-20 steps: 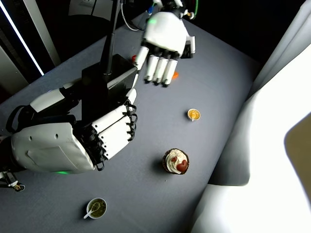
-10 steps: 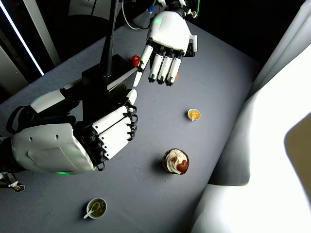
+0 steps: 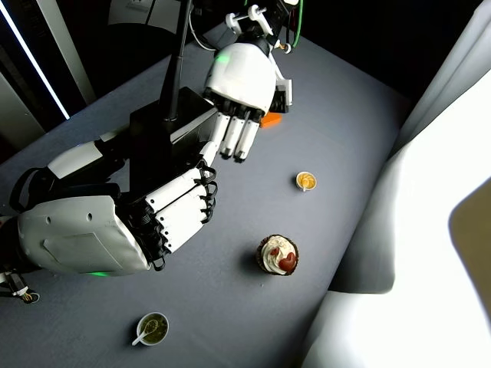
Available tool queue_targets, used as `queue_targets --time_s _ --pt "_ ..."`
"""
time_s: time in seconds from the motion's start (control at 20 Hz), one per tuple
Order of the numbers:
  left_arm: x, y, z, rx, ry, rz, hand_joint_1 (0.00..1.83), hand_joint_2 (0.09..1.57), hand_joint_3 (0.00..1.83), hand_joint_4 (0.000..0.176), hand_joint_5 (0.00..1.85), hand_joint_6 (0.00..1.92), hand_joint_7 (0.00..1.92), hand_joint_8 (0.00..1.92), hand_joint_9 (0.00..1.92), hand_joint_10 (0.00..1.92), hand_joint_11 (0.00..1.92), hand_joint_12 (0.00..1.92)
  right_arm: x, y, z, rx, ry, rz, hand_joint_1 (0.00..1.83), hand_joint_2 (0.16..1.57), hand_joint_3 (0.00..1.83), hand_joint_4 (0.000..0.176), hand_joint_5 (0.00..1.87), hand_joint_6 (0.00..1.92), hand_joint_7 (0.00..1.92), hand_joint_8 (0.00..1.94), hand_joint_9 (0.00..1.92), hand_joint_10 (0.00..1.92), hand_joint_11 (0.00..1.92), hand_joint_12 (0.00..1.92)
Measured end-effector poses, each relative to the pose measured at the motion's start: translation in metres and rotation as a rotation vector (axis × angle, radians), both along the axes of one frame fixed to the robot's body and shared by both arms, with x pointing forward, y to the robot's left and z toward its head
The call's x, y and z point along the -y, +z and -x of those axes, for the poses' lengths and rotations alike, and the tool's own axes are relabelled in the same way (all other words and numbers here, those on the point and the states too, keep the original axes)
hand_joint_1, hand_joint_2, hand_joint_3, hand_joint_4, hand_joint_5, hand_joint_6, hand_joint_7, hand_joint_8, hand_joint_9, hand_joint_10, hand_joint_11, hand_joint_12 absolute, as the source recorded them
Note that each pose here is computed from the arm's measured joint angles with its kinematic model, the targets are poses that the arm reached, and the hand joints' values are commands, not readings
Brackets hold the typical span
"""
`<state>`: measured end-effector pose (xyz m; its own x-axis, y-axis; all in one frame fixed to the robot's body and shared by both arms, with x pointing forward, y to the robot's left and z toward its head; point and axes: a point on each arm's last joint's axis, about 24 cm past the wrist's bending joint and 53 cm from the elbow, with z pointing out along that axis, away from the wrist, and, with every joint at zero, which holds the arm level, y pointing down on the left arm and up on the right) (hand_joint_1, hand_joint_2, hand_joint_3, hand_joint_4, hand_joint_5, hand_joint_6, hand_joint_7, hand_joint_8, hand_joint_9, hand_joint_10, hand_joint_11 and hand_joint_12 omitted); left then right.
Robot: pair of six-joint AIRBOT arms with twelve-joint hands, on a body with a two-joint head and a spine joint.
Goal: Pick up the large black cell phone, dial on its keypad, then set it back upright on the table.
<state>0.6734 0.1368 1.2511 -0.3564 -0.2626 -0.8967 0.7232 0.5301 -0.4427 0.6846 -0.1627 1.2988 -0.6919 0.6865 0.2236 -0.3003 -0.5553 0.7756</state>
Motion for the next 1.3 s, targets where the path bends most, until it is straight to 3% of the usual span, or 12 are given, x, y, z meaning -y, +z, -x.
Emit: queue_targets --time_s 0.25,0.3,0.35,0.4,0.45,0.55,0.8,0.85,1.0,1.1,1.2,1.3 --pt "0.023 0.004 0.004 0.008 -0.049 0.011 1.47 1.03 0.59 0.118 0.0 0.0 0.6 1.68 0.57 1.92 0.49 1.92 0.002 0.001 -0.001 0.0 -0.005 -0.001 1.49 1.12 0.0 0.0 0.99 0.77 0.86 1.1 0.87 1.18 0.84 1.58" --pt "0.029 0.01 0.008 0.013 -0.069 0.032 1.47 1.03 0.58 0.121 0.0 0.0 0.59 1.68 0.57 1.92 0.51 1.92 -0.001 0.0 0.001 0.003 0.004 0.003 1.39 1.12 0.0 0.0 0.99 0.82 0.87 1.12 0.89 1.27 0.84 1.32" --pt "0.032 0.013 0.012 0.009 -0.083 0.047 1.47 1.03 0.58 0.115 0.0 0.0 0.59 1.68 0.57 1.92 0.48 1.92 -0.002 0.001 0.002 0.005 0.007 0.003 1.47 1.12 0.0 0.0 1.0 0.76 0.86 1.11 0.87 1.21 0.82 1.55" --pt "0.032 0.012 0.014 0.004 -0.087 0.04 1.47 1.03 0.58 0.115 0.0 0.0 0.59 1.68 0.57 1.92 0.46 1.92 -0.001 0.001 0.001 0.004 0.002 0.001 1.39 1.13 0.0 0.0 1.0 0.81 0.87 1.13 0.86 1.31 0.8 1.34" --pt "0.026 0.009 0.018 -0.002 -0.094 0.02 1.47 1.03 0.57 0.124 0.0 0.0 0.59 1.67 0.57 1.92 0.46 1.92 0.001 0.001 0.0 0.003 -0.003 -0.004 1.46 1.12 0.0 0.0 1.0 0.76 0.85 1.12 0.86 1.22 0.81 1.56" --pt "0.003 0.01 0.024 -0.032 -0.084 0.013 1.47 1.01 0.61 0.121 0.0 0.0 0.6 1.69 0.58 1.92 0.48 1.92 0.0 0.001 0.0 0.003 -0.004 -0.001 1.37 1.14 0.0 0.0 0.98 0.84 0.84 1.19 0.86 1.35 0.82 1.26" --pt "-0.03 0.004 0.037 -0.079 -0.082 -0.018 1.47 1.04 0.57 0.112 0.0 0.0 0.6 1.68 0.56 1.92 0.39 1.92 0.006 0.001 -0.004 0.001 -0.023 -0.012 1.37 1.14 0.0 0.0 0.97 0.86 0.86 1.16 0.88 1.32 0.85 1.21" --pt "-0.033 0.005 0.041 -0.101 -0.089 -0.006 1.47 1.02 0.6 0.122 0.0 0.0 0.6 1.69 0.57 1.92 0.42 1.92 0.008 0.0 -0.006 -0.003 -0.031 -0.016 1.37 1.14 0.0 0.0 0.96 0.88 0.85 1.18 0.87 1.34 0.84 1.23" --pt "-0.046 -0.009 0.053 -0.271 -0.121 0.012 1.47 1.05 0.56 0.093 0.0 0.0 0.58 1.71 0.55 1.92 0.19 1.92 0.017 0.001 -0.013 -0.008 -0.067 -0.034 1.37 1.14 0.0 0.0 0.96 0.89 0.86 1.15 0.87 1.34 0.86 1.24" --pt "-0.049 -0.027 0.068 -0.294 -0.185 -0.081 1.47 1.03 0.58 0.074 0.0 0.0 0.59 1.68 0.58 1.92 0.46 1.92 0.022 0.002 -0.017 0.0 -0.087 -0.035 1.37 1.14 0.0 0.0 0.97 0.87 0.86 1.17 0.86 1.35 0.85 1.24" --pt "-0.047 -0.037 0.081 -0.412 -0.216 -0.081 1.32 1.14 0.29 0.08 0.03 0.0 0.66 1.61 0.7 1.92 0.59 1.92 0.03 0.006 -0.02 0.028 -0.114 -0.045 1.46 1.12 0.0 0.0 0.99 0.79 0.87 1.1 0.88 1.21 0.86 1.5" --pt "-0.044 -0.034 0.088 -0.45 -0.248 -0.054 1.3 1.23 0.1 0.088 0.11 0.0 0.65 1.59 0.59 1.92 0.27 1.92 0.042 0.008 -0.026 0.045 -0.161 -0.114 1.49 1.12 0.0 0.0 1.01 0.75 0.87 1.09 0.87 1.18 0.83 1.58"
